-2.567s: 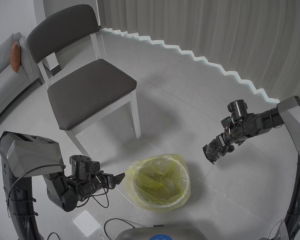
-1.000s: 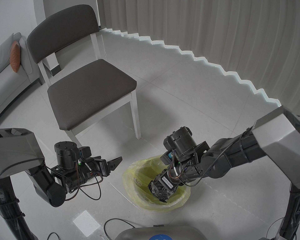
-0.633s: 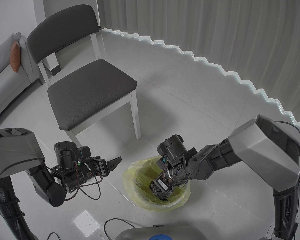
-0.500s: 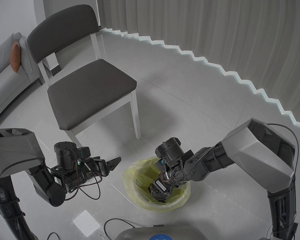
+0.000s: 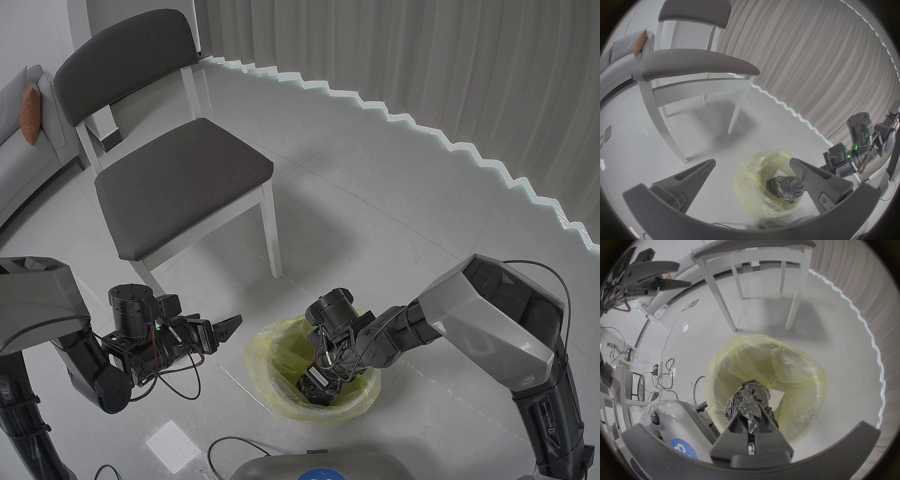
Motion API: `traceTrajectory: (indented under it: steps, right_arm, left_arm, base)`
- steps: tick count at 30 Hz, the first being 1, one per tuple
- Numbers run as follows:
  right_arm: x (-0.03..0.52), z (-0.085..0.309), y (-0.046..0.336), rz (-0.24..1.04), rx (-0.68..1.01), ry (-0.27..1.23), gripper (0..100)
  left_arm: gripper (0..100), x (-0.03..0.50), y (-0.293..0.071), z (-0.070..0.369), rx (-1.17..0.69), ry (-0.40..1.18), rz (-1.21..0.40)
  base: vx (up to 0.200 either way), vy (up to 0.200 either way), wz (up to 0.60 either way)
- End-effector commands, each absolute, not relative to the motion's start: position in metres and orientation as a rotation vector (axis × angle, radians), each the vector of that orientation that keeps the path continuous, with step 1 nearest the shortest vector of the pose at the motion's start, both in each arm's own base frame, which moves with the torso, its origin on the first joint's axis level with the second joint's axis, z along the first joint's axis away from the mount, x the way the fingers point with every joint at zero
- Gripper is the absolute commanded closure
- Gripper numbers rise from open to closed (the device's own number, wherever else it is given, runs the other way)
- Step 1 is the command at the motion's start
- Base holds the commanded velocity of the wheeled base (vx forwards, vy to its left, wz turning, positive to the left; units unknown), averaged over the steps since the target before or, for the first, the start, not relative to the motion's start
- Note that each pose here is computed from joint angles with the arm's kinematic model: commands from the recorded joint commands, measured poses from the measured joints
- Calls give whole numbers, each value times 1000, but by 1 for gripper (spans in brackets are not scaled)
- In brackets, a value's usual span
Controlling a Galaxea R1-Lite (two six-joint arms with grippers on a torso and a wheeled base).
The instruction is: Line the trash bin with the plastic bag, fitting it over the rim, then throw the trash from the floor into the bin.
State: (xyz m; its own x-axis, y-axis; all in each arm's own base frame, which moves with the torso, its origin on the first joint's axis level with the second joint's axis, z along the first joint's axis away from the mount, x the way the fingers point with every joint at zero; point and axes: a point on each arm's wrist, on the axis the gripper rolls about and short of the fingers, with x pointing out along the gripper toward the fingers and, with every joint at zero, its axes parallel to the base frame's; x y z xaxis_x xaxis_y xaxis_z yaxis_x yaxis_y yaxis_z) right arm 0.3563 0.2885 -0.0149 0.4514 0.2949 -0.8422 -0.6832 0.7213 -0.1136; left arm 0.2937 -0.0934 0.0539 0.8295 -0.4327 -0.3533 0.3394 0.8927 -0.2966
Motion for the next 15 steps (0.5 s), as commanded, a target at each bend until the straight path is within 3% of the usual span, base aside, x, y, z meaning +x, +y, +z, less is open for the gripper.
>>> traceTrajectory:
  steps: [1, 15]
  right_arm:
    - [361, -26, 289, 624, -483, 927, 100]
    - [371, -53, 293, 609, -481, 923, 100]
  left_arm:
    - [0, 293, -94, 53, -226, 430, -414]
    - [0, 294, -93, 53, -225, 427, -413]
  base:
    - [0, 0, 0]
    - [0, 0, 0]
